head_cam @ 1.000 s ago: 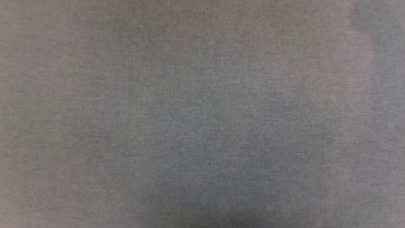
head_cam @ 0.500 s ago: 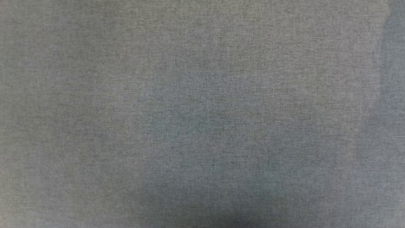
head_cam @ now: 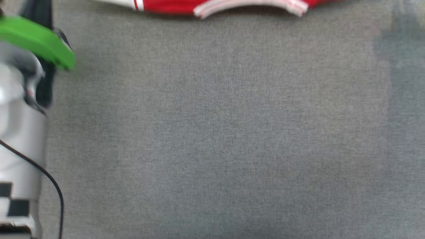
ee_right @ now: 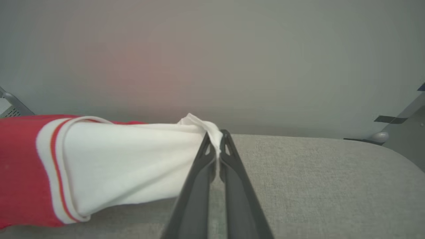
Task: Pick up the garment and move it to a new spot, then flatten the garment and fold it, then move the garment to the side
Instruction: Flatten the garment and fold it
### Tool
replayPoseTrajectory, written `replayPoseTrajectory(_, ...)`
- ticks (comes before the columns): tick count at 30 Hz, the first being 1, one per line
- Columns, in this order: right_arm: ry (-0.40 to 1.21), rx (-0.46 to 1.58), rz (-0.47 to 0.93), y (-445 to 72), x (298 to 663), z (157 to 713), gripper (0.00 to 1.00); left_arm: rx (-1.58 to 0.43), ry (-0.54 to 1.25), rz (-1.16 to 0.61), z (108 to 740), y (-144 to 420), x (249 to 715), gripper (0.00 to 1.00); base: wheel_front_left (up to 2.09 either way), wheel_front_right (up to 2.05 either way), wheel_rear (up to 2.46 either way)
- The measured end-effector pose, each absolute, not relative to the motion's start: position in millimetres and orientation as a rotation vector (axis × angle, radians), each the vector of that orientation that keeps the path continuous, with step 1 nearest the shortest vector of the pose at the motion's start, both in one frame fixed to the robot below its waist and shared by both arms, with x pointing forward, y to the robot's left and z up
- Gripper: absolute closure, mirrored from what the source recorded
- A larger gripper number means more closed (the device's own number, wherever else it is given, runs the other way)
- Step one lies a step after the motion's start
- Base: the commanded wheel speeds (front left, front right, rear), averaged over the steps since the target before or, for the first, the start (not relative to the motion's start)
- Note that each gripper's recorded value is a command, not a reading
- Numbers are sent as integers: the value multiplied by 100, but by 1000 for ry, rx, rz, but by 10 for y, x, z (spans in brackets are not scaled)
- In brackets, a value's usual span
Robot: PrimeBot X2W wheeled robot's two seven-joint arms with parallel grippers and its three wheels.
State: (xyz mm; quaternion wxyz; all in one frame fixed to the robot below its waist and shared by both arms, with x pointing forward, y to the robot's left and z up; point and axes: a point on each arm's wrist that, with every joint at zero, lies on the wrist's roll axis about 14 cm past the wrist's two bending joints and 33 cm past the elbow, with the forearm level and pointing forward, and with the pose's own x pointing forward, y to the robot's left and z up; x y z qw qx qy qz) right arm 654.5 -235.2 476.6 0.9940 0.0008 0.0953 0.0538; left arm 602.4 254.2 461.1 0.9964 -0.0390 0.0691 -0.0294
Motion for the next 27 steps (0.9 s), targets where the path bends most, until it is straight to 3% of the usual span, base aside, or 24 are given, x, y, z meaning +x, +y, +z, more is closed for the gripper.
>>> replayPoseTrajectory(7, 401, 26, 92, -2443, 5908, 4354, 100, -122, 331, -33, 4163, 2561, 5332, 100, 0, 0, 0)
replayPoseTrajectory(27, 560, 173, 11, -2835, 4513, 4311, 100, -253, 515, -124, 4175, 2289, 3894, 100, 0, 0, 0)
